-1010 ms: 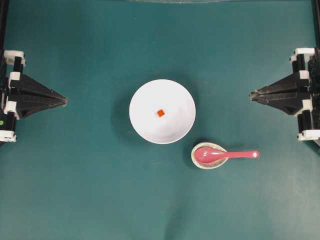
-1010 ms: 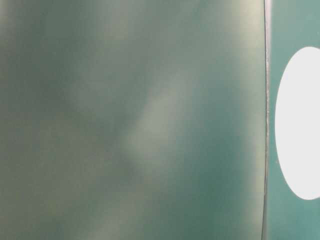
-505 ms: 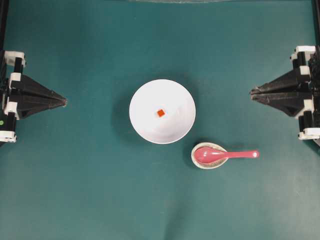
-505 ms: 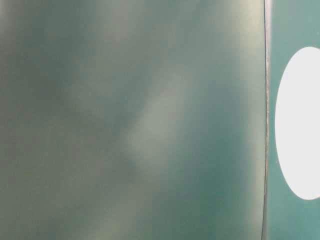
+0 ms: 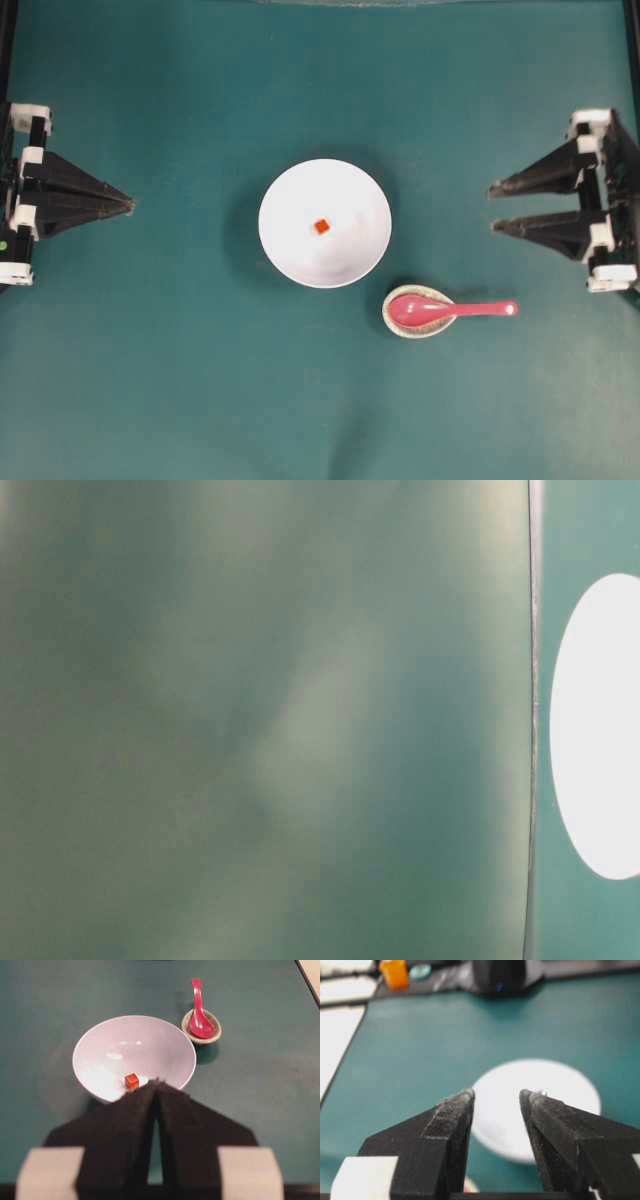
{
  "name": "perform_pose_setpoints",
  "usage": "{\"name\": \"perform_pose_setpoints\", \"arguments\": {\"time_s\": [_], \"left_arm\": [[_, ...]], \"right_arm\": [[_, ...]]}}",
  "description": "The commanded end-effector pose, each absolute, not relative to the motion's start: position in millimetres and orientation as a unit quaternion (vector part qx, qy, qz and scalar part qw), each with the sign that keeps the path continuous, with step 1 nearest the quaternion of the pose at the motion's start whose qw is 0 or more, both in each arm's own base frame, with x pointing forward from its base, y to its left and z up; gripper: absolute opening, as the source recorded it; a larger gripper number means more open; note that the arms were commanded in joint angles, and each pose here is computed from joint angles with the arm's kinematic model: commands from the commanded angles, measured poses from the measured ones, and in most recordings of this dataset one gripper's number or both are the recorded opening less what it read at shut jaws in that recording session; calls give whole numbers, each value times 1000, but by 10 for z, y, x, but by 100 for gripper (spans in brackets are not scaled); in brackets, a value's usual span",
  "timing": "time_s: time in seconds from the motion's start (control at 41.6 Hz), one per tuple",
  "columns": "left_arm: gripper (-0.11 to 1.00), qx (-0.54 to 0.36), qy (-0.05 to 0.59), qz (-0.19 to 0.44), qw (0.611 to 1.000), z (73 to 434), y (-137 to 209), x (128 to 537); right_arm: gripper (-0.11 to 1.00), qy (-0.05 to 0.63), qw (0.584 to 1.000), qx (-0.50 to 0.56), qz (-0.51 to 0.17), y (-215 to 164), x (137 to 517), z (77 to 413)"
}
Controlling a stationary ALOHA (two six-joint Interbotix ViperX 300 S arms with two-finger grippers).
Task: Grip the spoon and scoop the red block from the bowl with right arm.
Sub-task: 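Move the right gripper toward the pink spoon handle, then close the right gripper on the pink spoon handle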
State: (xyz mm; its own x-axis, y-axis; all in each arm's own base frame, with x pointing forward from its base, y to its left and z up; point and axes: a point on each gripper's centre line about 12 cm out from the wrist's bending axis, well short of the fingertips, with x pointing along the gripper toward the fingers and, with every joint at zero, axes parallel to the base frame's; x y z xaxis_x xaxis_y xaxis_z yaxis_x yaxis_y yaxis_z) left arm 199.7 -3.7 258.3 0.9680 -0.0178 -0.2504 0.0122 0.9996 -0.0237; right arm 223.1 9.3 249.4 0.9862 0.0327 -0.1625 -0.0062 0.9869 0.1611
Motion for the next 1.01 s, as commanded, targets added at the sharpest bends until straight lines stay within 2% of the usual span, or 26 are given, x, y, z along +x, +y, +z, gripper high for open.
{"name": "perform_pose_setpoints", "arguments": {"time_s": [0.0, 0.457, 0.986], "left_arm": [[0, -10, 116, -9, 993, 2676, -40, 2031], [0, -12, 124, 8, 992, 2653, 28, 2026], [0, -9, 125, 13, 992, 2641, 47, 2023]], "right_arm": [[49, 90, 991, 99, 17, 150, 2247, 2406], [48, 100, 981, 168, 18, 432, 2209, 1719], [48, 151, 982, 116, 11, 666, 2241, 1110]]}}
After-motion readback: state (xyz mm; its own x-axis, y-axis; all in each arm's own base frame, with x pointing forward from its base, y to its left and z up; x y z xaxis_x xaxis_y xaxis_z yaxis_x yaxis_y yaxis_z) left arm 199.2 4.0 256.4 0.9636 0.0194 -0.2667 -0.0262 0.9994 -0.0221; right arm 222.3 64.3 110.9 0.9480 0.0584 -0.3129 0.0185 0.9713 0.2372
